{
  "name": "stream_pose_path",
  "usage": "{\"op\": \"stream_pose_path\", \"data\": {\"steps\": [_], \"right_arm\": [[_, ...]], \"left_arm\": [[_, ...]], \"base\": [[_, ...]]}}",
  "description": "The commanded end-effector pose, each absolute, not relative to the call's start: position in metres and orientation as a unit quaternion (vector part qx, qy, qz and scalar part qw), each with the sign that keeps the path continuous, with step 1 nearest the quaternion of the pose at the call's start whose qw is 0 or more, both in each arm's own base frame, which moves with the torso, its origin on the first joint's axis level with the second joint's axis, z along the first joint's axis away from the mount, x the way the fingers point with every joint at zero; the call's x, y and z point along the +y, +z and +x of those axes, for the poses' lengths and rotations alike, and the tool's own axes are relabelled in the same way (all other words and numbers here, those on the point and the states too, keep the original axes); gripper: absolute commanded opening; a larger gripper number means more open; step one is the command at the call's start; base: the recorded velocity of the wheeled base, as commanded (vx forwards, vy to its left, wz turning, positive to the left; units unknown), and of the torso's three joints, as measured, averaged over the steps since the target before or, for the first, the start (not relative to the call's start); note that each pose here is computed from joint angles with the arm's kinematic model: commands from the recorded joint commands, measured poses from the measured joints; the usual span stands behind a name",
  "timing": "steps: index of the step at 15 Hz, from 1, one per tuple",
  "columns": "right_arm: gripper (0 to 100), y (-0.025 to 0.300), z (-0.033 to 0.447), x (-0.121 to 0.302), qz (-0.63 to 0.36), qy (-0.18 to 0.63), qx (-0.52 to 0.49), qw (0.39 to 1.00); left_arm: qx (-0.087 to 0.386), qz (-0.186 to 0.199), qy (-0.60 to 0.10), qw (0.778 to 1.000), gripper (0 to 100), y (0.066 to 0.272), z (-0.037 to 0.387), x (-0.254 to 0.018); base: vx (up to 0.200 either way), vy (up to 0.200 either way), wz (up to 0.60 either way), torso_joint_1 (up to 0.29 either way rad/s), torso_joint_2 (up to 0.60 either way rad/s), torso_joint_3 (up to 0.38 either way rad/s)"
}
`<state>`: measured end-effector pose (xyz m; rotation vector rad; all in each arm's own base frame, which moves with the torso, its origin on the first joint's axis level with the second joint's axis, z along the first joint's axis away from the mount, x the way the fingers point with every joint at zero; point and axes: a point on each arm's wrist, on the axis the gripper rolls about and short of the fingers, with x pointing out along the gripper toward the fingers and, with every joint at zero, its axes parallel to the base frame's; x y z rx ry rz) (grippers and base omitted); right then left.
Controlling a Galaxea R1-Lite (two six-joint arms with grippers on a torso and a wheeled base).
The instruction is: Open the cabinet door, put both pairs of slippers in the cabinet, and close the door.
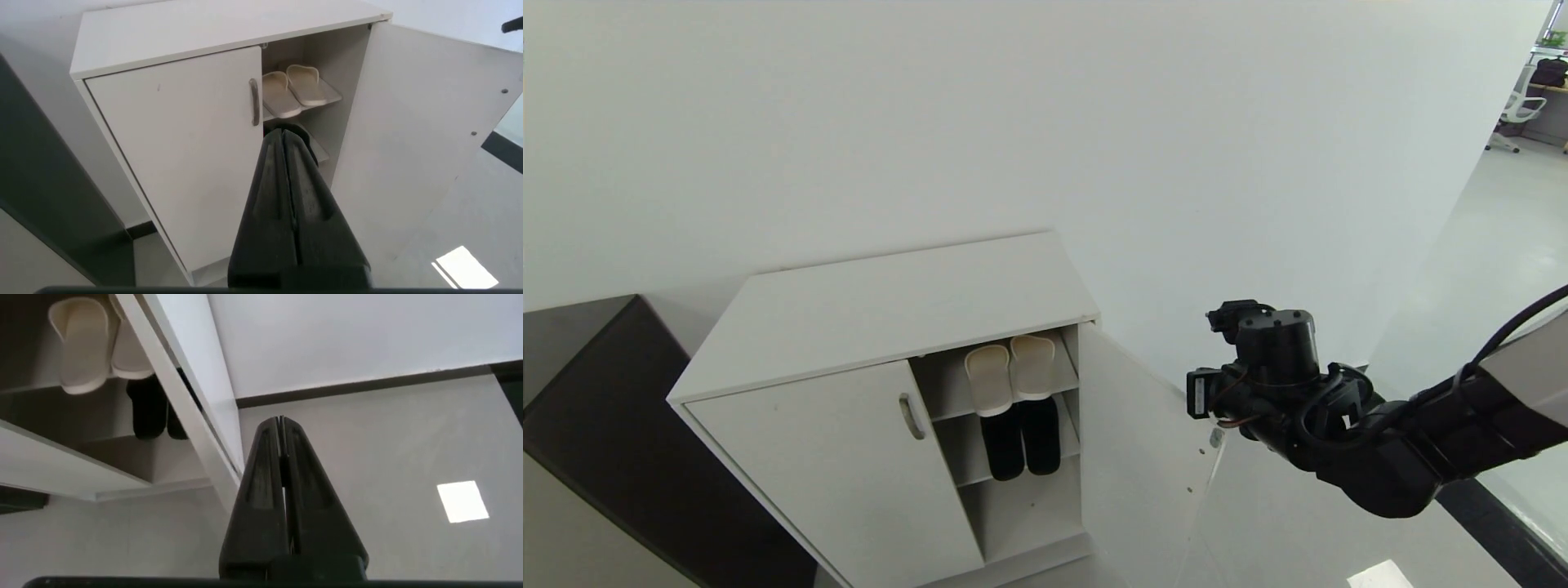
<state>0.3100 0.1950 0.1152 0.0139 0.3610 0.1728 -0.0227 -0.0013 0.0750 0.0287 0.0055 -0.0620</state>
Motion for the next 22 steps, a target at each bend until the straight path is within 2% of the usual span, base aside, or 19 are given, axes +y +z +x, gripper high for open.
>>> {"op": "stream_pose_path", "data": {"steps": [1,11,14,17,22], "right_arm": [[0,0.098,0.314,0.198,-0.005,0.083,0.200,0.976],[0,0.089,0.274,0.240,-0.016,0.159,0.206,0.965],[0,0.085,0.268,0.236,-0.009,0.184,0.192,0.964],[0,0.076,0.261,0.228,-0.044,0.204,0.178,0.962],[0,0.079,0.262,0.226,-0.034,0.212,0.162,0.963]], "left_arm": [[0.003,0.014,-0.031,0.999,0,0.075,-0.023,-0.001],[0.003,0.014,-0.031,0.999,0,0.075,-0.023,-0.001],[0.003,0.014,-0.031,0.999,0,0.075,-0.023,-0.001],[0.003,0.014,-0.031,0.999,0,0.075,-0.023,-0.001],[0.003,0.014,-0.031,0.999,0,0.075,-0.023,-0.001]], "base": [[0.000,0.000,0.00,0.000,0.00,0.000],[0.000,0.000,0.00,0.000,0.00,0.000],[0.000,0.000,0.00,0.000,0.00,0.000],[0.000,0.000,0.00,0.000,0.00,0.000],[0.000,0.000,0.00,0.000,0.00,0.000]]}}
